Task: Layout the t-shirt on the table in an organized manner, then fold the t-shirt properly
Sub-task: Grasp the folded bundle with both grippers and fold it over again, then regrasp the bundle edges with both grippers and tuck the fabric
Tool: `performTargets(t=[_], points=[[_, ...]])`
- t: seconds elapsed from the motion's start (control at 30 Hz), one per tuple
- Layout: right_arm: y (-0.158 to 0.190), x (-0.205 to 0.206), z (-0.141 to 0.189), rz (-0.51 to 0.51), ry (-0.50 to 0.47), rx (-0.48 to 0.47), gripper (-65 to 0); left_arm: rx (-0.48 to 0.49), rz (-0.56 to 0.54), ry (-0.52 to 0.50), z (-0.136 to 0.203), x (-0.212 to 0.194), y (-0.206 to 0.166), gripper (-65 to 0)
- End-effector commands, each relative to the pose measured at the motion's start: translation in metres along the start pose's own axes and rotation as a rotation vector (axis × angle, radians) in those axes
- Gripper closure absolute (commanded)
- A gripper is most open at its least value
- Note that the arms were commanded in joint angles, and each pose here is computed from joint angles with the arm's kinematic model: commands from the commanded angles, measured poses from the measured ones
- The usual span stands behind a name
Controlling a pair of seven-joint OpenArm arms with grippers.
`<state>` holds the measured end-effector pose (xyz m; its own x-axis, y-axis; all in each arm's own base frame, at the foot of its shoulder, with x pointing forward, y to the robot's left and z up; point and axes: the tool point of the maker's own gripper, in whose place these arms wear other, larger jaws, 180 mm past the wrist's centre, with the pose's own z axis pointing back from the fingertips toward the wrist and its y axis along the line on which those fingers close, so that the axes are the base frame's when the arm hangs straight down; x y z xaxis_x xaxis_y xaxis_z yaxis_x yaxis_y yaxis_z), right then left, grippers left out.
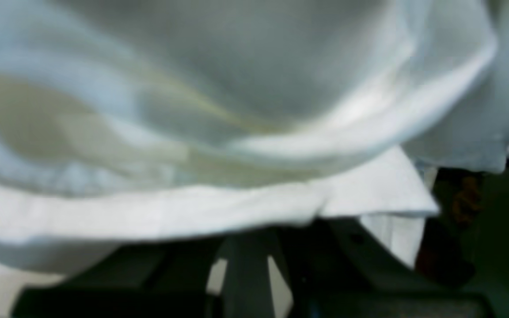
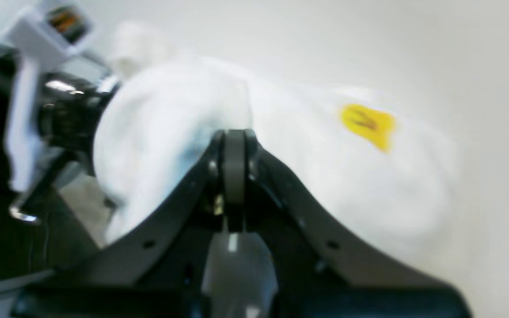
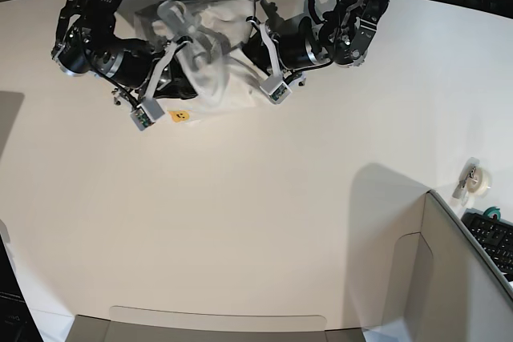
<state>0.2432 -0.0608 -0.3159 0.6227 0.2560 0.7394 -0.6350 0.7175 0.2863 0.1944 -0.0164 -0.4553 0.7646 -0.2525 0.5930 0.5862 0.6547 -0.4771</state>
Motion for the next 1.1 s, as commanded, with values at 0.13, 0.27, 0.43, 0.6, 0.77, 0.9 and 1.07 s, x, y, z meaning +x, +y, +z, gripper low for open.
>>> performTargets(t=[0.13, 0.27, 0.43, 0.6, 0.77, 0.9, 1.07], points=[[0.048, -0.002, -0.010, 0.014, -0.011, 0.168, 0.0, 0.306, -0.041, 0.478, 0.031, -0.107, 0.064, -0.1], [0.077, -0.013, -0.008, 0.027, 0.013, 0.286, 0.0, 0.318, -0.054, 0.456, 0.030, -0.093, 0.071, -0.1], [0.076, -0.017, 0.003, 0.055, 0.034, 0.323, 0.0, 0.345, -0.067, 0.413, 0.034, -0.074, 0.078, 0.0], [0.069, -0.009, 0.003, 0.082, 0.022, 0.308, 0.0, 0.501, -0.009, 0.214, 0.073, -0.012, 0.111, 0.0], [0.050, 0.006, 0.009, 0.076, -0.027, 0.248, 0.0, 0.609, -0.036, 0.000, 0.125, 0.050, 0.118, 0.0], [0.006, 0.028, 0.024, 0.046, -0.108, 0.103, 0.0, 0.652, -0.098, -0.138, 0.159, 0.088, 0.099, 0.0], [-0.060, 0.030, 0.039, -0.047, -0.135, -0.119, 0.0, 0.585, -0.114, -0.219, 0.154, 0.113, 0.060, 0.0]])
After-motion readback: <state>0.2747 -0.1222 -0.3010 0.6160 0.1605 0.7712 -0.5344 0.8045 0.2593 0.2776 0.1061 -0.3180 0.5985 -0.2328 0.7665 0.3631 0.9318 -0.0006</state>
